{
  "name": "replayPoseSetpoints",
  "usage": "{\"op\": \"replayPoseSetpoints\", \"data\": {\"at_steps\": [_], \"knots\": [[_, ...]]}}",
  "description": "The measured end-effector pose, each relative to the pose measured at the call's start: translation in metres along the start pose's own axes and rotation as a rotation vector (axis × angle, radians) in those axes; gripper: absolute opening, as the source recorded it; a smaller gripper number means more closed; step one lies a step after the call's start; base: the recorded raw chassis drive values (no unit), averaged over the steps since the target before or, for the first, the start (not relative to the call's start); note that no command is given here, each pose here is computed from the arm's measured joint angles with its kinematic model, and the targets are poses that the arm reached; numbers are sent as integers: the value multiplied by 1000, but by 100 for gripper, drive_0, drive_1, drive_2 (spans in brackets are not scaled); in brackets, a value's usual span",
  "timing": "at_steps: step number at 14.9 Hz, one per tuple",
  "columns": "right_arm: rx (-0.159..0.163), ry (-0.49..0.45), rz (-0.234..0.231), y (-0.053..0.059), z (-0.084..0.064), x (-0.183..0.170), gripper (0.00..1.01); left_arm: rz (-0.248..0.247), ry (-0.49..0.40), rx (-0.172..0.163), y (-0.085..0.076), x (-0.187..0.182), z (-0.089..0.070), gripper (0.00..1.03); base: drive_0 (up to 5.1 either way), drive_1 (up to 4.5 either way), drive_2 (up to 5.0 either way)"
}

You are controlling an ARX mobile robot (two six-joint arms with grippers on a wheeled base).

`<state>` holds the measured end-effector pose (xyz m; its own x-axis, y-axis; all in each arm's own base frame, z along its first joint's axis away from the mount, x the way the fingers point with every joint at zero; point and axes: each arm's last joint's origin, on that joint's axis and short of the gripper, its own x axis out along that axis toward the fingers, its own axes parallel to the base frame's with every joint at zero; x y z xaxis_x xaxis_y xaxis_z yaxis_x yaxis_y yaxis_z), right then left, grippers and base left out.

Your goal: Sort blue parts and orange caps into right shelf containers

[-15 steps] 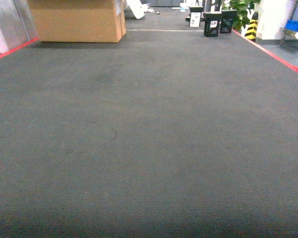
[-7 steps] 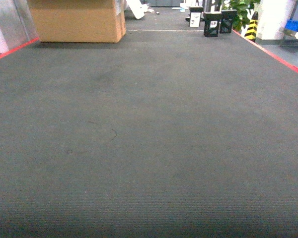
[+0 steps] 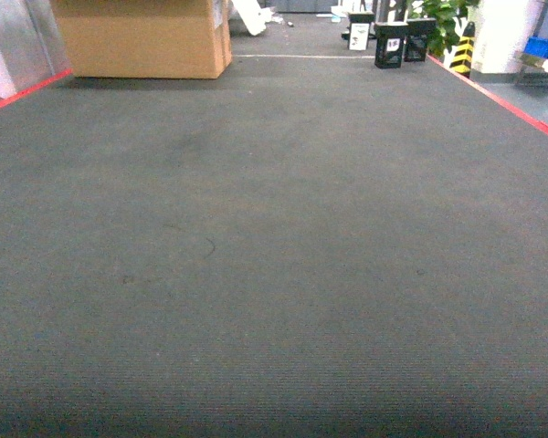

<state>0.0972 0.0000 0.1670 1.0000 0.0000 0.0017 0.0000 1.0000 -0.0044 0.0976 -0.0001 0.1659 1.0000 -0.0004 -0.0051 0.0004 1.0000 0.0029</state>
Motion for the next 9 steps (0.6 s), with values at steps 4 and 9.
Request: {"op": "replayPoseSetpoints", "data": {"at_steps": [4, 9], "knots": [[0, 0, 0, 0, 0, 0, 44, 1, 0, 0, 0, 0, 0, 43, -128, -128, -128], [0, 0, 0, 0, 0, 0, 44, 2, 0, 0, 0, 0, 0, 43, -168, -168, -168]]}}
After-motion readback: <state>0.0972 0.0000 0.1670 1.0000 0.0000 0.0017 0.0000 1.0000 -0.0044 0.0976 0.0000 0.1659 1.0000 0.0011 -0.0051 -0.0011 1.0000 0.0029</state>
